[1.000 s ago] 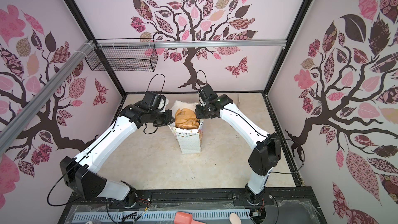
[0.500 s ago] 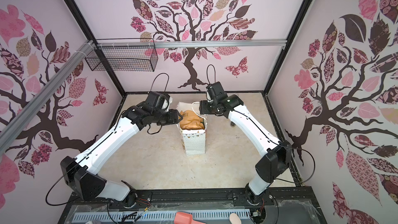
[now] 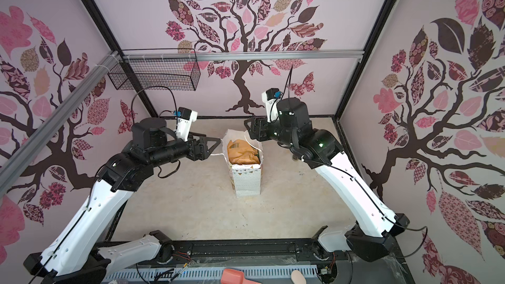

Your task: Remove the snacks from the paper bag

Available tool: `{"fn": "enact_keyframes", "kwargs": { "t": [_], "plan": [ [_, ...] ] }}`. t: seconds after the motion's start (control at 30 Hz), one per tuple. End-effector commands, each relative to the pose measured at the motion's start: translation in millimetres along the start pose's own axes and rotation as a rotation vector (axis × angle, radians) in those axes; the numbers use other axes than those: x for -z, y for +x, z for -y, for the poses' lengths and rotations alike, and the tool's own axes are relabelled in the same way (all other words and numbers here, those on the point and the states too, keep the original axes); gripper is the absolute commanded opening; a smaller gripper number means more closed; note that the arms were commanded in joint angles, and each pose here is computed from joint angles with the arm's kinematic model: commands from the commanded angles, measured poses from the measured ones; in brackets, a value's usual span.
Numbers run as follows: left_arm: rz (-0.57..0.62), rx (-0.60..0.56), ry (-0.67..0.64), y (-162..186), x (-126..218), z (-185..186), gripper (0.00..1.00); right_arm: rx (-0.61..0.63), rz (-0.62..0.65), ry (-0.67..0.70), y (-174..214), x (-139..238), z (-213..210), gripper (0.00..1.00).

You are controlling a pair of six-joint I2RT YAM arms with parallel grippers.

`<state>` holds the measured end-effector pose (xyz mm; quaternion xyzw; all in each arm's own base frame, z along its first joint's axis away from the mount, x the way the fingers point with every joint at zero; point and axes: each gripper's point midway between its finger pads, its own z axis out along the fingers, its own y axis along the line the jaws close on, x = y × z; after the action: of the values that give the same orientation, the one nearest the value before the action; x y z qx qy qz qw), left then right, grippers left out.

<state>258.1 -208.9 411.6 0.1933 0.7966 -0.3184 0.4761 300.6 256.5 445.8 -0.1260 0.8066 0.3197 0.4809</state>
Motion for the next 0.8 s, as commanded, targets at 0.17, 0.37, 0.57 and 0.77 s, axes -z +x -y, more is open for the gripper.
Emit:
{"fn": "enact_keyframes", "kwargs": {
  "t": [0.17, 0.37, 0.57, 0.77],
  "plan": [
    [0.079, -0.289, 0.112, -7, 49, 33, 0.86, 0.03, -0.215, -0.057, 45, -45, -23, 0.69],
    [0.071, -0.315, 0.09, -1, 59, 31, 0.85, 0.076, -0.369, 0.11, 79, -87, -1, 0.65],
    [0.034, -0.3, 0.016, 9, 54, 15, 0.85, 0.143, -0.468, 0.227, 111, -122, 21, 0.56],
    [-0.016, -0.295, -0.039, 19, 45, 2, 0.85, 0.191, -0.56, 0.292, 140, -143, 40, 0.53]
  ]
}}
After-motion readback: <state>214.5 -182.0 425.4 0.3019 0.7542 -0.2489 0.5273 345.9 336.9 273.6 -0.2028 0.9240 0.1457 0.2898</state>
